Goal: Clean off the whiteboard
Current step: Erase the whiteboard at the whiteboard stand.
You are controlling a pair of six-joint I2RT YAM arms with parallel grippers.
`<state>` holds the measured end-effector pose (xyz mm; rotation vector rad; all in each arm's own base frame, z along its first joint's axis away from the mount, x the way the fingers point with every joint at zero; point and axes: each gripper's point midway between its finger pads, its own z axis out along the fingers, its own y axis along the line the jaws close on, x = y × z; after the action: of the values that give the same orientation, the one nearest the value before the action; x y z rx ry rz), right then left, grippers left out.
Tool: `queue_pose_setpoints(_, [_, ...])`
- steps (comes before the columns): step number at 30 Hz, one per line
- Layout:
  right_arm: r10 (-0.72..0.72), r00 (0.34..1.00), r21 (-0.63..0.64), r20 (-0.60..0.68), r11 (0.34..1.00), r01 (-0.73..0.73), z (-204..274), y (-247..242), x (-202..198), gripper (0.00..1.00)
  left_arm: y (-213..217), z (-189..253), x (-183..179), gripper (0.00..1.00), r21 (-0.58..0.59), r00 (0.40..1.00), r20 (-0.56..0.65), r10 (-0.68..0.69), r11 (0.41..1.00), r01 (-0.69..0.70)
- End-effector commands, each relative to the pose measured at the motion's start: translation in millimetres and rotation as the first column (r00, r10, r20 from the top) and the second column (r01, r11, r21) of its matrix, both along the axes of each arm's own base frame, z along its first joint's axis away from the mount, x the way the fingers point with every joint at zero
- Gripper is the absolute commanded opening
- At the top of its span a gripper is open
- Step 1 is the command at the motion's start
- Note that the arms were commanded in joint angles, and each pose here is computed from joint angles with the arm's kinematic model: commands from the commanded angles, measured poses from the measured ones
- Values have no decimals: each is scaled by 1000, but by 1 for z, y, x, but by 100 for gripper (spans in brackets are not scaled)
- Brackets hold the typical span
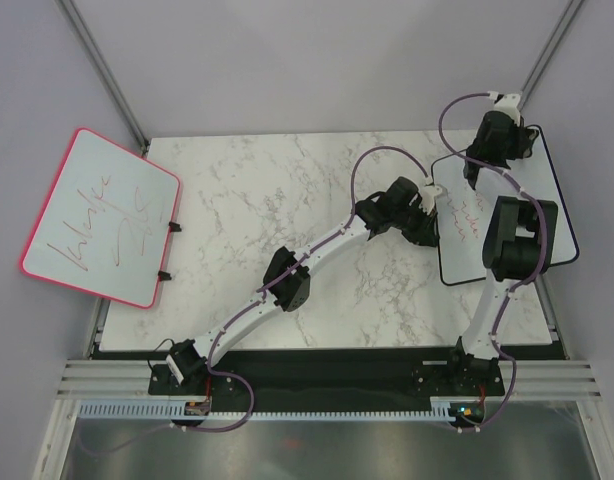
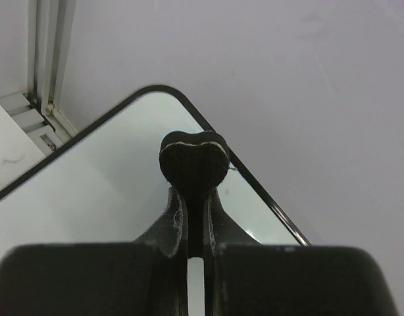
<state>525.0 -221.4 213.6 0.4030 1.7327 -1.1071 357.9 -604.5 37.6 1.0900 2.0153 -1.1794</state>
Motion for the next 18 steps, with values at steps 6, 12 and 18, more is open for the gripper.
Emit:
queue_pose_setpoints(6, [8,997,-36,-75,999,-11,6,-11,41,0,14,-19,0,2,70,991,-115,73,995,-66])
queue_pose_setpoints(12, [24,996,-43,-88,999,-28,15,-10,47,0,14,-19,0,2,70,990,-118,73,995,-65])
queue_pose_setpoints(18, [36,995,10,-97,999,-35,-9,4,11,0,14,-18,0,2,68,990,-116,75,995,-67])
